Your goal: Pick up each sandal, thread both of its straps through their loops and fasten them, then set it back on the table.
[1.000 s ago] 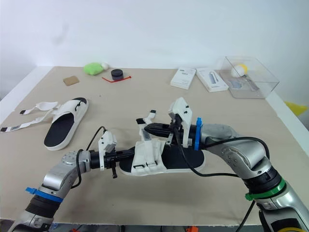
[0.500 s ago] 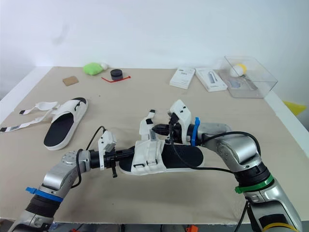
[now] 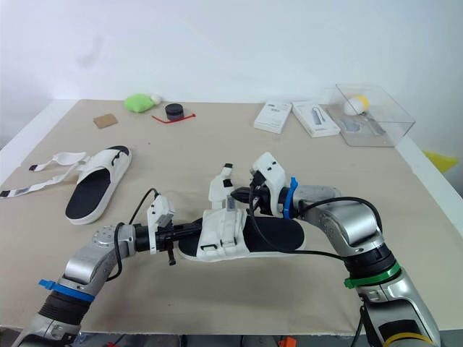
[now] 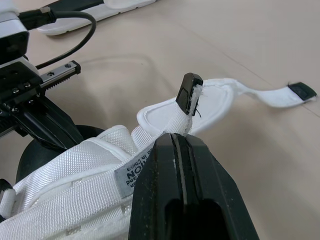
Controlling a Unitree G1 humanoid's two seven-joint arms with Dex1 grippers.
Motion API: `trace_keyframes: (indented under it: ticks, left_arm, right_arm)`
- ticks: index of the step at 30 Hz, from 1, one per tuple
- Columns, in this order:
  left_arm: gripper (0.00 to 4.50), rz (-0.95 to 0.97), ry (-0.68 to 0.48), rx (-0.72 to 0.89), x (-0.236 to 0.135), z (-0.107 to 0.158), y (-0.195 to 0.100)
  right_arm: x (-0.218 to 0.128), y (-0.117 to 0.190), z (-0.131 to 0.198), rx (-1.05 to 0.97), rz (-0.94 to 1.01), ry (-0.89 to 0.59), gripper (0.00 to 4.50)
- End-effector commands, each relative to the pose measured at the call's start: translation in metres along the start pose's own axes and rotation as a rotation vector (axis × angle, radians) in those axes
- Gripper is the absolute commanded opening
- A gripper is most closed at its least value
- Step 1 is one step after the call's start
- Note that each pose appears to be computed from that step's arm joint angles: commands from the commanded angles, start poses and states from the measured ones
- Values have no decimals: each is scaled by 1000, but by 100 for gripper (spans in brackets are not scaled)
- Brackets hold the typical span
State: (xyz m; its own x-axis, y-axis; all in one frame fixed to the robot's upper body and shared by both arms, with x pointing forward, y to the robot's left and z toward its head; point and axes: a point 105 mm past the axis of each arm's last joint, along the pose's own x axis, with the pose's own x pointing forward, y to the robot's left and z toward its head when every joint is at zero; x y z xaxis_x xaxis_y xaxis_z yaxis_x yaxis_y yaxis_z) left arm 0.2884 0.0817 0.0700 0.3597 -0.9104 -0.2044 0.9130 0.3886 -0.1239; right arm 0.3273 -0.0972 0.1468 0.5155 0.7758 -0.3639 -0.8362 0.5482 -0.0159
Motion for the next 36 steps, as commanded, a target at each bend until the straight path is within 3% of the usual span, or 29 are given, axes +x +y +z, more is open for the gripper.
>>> trace_keyframes:
  ticks: [1,12,14,15,19,20,22,24,28,30,36]
  left_arm:
    - [0,18,89,-61,0,-26,1]
    - [0,16,86,-60,1,-26,1]
    - [0,16,85,-61,1,-26,1]
    - [0,16,85,-61,1,-26,1]
    - [0,18,85,-61,1,-25,2]
    - [0,19,84,-61,1,-25,2]
    - [0,20,84,-61,1,-25,2]
    - [0,21,84,-62,1,-26,2]
    - [0,23,85,-64,0,-27,2]
    - [0,22,85,-64,0,-27,2]
    - [0,21,86,-62,0,-26,2]
  right_arm:
    - [-10,-16,6,-22,-91,-15,4]
    - [-12,-28,-13,-51,-166,83,4]
    - [-12,-31,-16,-52,-182,103,74]
    - [-12,-32,-18,-53,-186,110,74]
    - [-11,-37,-17,-44,-199,114,253]
    - [-11,-40,-14,-37,-212,102,281]
    - [-10,-48,-8,-17,-238,80,385]
    - [-9,-59,4,24,-273,33,445]
    - [-1,-74,39,249,-291,-105,445]
    - [8,-77,54,491,-248,-161,445]
    - [32,-57,57,958,-54,-73,445]
